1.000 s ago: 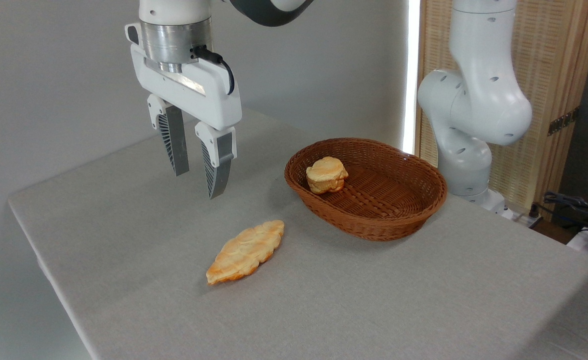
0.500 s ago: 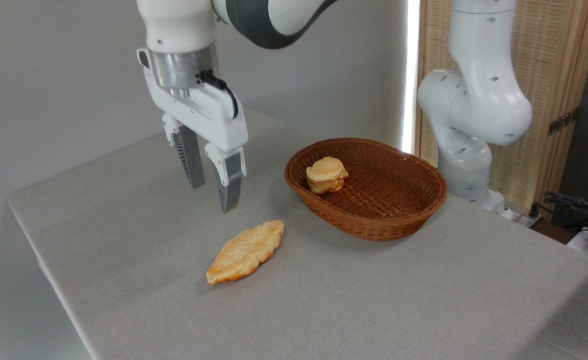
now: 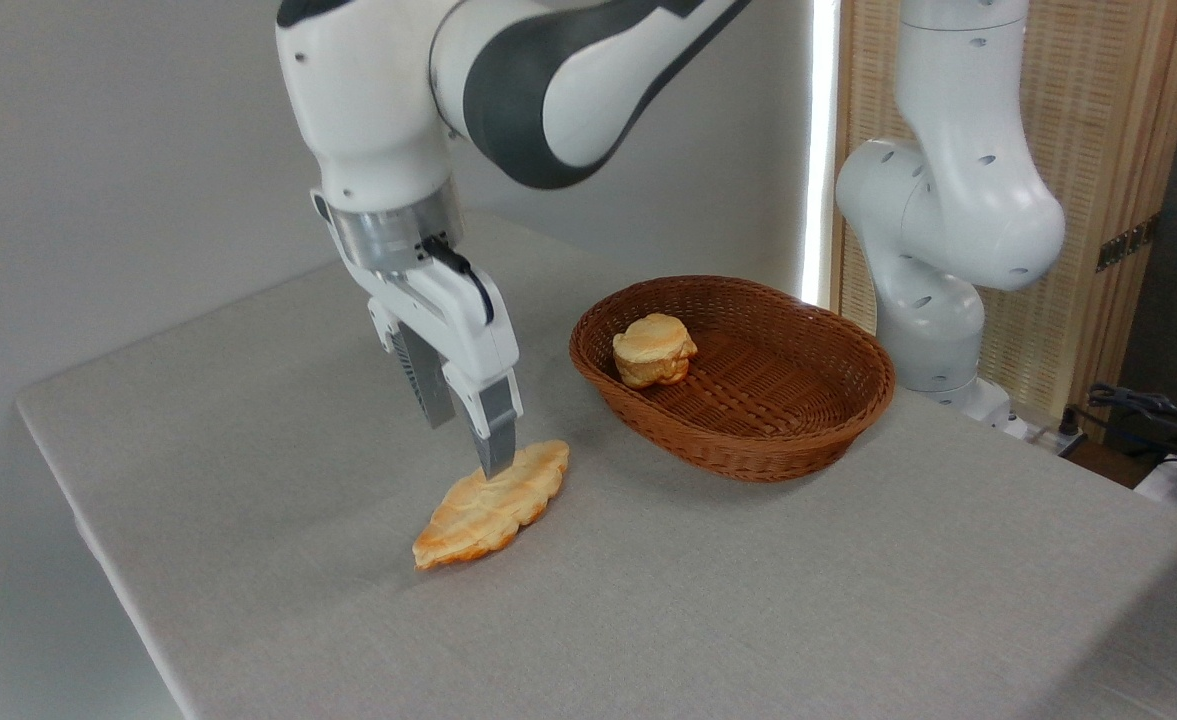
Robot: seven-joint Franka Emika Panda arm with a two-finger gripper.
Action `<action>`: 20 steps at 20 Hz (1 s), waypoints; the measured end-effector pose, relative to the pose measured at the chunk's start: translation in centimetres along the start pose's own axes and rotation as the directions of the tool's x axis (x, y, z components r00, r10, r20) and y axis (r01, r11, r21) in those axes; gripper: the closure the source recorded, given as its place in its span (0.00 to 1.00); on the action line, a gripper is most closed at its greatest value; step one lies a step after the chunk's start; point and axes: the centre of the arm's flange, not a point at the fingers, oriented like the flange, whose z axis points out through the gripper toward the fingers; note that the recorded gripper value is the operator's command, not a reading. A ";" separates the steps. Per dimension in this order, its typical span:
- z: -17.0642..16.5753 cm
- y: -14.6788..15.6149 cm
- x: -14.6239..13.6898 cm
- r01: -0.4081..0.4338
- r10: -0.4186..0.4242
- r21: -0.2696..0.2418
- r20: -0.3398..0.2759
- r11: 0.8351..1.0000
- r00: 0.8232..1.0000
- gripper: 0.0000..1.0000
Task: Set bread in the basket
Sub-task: 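Lower the open gripper down onto the leaf-shaped bread, then close the gripper on the middle of the leaf-shaped bread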
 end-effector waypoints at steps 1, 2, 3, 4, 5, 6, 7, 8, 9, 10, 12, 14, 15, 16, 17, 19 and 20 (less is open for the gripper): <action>0.7 -0.1 0.0 0.002 -0.002 -0.003 0.005 1.000 1.000 0.00; 1.4 -0.1 -0.1 0.003 -0.003 -0.007 0.010 1.000 1.000 0.00; 2.0 -0.2 -0.1 0.005 -0.004 -0.011 0.016 1.000 1.000 0.00; 2.6 -0.3 -0.1 0.006 -0.006 -0.013 0.019 1.000 1.000 0.00; 3.1 -0.4 -0.1 0.007 -0.007 -0.015 0.023 1.000 1.000 0.00; 3.6 -0.5 -0.1 0.008 -0.008 -0.018 0.028 1.000 1.000 0.00; 4.0 -0.6 0.0 0.009 -0.008 -0.021 0.032 1.000 0.999 0.00; 4.3 -0.6 0.0 0.010 -0.009 -0.024 0.037 1.000 0.999 0.00; 4.6 -0.7 0.1 0.010 -0.009 -0.027 0.041 1.000 0.999 0.00; 4.9 -0.8 0.1 0.011 -0.009 -0.029 0.045 1.000 0.999 0.00; 5.5 -0.9 0.2 0.012 -0.010 -0.034 0.054 0.999 0.999 0.00; 6.0 -1.0 0.3 0.013 -0.010 -0.038 0.060 0.999 0.998 0.00; 6.2 -1.1 0.3 0.013 -0.010 -0.040 0.063 0.999 0.998 0.01; 6.4 -1.1 0.3 0.013 -0.011 -0.041 0.065 0.999 0.998 0.10; 6.6 -1.2 0.4 0.014 -0.011 -0.043 0.067 0.999 0.998 0.26; 6.8 -1.3 0.4 0.014 -0.011 -0.041 0.066 0.999 0.998 0.60; 6.8 -1.3 0.5 0.014 -0.012 -0.039 0.063 0.999 0.998 0.67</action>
